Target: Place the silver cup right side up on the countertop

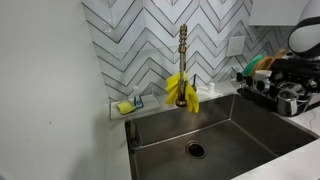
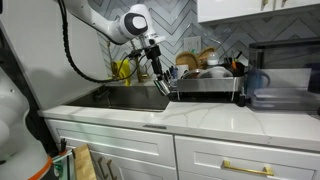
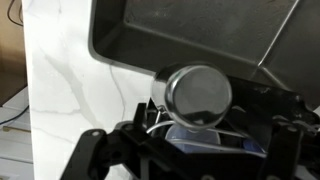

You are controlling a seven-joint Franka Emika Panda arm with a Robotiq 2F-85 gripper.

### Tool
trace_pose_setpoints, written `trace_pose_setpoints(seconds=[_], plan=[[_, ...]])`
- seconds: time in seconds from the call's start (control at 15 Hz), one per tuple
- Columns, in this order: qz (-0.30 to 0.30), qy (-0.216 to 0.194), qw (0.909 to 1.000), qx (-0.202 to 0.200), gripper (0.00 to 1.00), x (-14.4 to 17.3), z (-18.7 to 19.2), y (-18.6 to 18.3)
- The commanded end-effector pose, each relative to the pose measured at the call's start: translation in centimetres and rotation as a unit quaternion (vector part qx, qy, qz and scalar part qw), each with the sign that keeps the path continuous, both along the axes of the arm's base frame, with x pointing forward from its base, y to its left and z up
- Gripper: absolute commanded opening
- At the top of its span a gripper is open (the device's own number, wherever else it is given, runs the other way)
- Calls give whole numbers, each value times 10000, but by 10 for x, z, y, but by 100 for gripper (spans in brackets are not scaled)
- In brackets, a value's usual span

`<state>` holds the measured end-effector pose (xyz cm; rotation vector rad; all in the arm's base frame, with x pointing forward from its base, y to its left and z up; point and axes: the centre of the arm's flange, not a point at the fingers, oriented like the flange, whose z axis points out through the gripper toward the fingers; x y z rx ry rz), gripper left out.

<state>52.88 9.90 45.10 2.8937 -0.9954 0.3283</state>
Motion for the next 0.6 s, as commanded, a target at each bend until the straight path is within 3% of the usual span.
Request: trace_pose_setpoints(seconds=[0.0, 0.53], plan=[[-52, 176, 9998, -85, 100, -2, -5, 0], [36, 374, 9992, -148, 100, -6, -26, -1]])
